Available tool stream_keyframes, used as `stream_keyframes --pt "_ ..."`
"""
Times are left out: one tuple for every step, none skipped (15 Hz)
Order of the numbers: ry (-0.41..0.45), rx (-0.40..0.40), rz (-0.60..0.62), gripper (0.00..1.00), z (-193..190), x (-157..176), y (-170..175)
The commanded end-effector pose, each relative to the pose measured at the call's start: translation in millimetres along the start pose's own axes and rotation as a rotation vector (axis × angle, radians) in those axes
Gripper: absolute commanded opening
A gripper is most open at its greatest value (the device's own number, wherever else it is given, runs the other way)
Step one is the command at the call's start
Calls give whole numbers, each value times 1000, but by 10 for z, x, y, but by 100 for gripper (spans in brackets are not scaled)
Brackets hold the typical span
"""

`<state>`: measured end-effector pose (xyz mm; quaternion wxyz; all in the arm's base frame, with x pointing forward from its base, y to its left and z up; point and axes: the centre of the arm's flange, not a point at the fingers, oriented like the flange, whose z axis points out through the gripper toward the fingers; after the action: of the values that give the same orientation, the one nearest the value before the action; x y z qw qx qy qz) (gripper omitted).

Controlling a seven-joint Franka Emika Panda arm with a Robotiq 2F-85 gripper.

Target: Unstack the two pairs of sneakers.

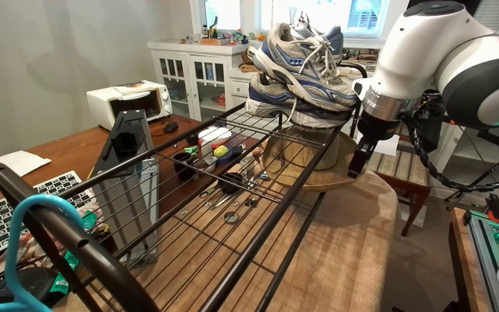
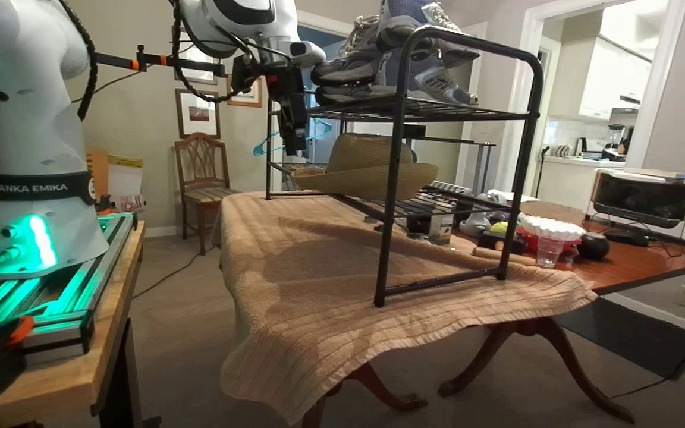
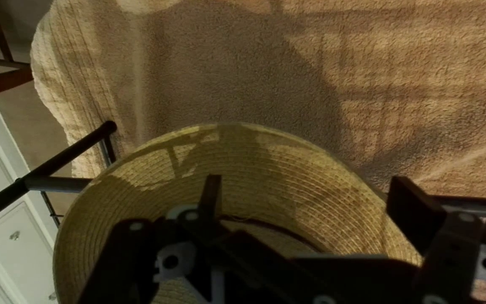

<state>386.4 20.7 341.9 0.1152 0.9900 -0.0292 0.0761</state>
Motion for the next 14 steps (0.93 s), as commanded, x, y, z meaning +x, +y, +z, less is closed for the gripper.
stream_keyframes --pt "13 0 -21 100 -84 -26 -56" --pt "19 -4 -26 100 -154 -50 -89" --pt "18 -2 -28 100 -204 -65 -108" --pt "14 -13 -25 100 -254 -87 -122" --pt "0 -20 -22 100 -282 -102 -125" --pt "-15 -34 -12 100 -302 -114 -117" --pt "-30 -46 -2 100 -319 -133 -105" --pt "-40 -55 6 100 -340 -151 -88" --pt "-43 -60 11 100 -373 -175 -69" --pt "-38 -63 3 100 -404 -198 -50" --pt "-38 -58 3 100 -432 -207 -38" --pt "-35 -62 5 100 -471 -213 -33" --pt "-29 -58 2 100 -527 -222 -28" --pt "-17 -57 -1 100 -576 -230 -25"
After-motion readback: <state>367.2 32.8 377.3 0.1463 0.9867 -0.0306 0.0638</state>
